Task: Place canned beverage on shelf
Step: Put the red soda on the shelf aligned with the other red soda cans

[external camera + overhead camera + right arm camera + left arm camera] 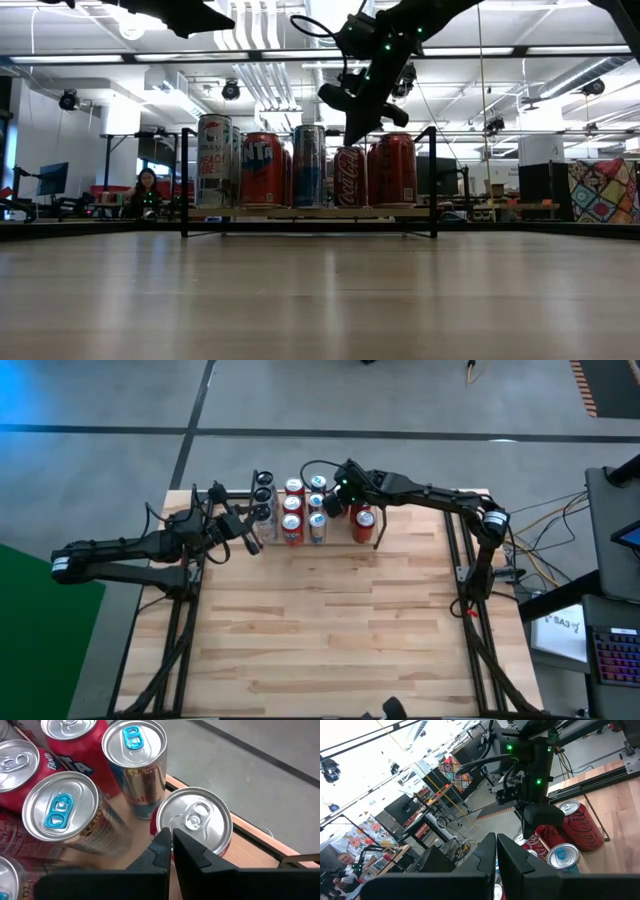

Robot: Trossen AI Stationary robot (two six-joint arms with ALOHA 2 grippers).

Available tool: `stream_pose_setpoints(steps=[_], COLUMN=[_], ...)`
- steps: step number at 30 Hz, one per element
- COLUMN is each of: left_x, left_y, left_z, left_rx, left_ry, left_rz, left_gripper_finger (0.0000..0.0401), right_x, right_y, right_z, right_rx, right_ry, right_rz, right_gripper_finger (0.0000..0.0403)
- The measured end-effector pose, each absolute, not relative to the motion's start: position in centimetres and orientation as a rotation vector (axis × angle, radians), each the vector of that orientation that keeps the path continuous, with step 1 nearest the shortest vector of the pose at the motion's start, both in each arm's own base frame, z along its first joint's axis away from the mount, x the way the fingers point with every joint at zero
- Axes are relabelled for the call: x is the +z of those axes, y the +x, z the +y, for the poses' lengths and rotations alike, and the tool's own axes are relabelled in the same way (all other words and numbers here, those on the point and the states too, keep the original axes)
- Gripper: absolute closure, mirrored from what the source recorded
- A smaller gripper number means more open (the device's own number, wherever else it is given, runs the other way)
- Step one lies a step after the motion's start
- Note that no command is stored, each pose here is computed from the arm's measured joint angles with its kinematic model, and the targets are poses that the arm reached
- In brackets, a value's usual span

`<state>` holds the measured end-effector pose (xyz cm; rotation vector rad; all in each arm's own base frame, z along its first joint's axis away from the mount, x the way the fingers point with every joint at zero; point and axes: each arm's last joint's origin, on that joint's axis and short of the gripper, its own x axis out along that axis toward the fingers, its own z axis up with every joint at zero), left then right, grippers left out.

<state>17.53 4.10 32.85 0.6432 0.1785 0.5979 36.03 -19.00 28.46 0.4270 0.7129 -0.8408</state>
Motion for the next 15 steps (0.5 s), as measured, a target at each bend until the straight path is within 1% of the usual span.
stream_pose_setpoints(steps=[15], left_x=[32.85], left_y=[17.53], left_z=[4.10], left_rx=[0.598], left_ry=[0.643], left_rz=[0.178], left_gripper_finger=[0.0401], right_x=[28.63], right_y=[35.91], right_z=[-18.39], right_rx=[-0.827], right_ry=[0.433], right_rz=[0.735], right_gripper_finger=[0.0394])
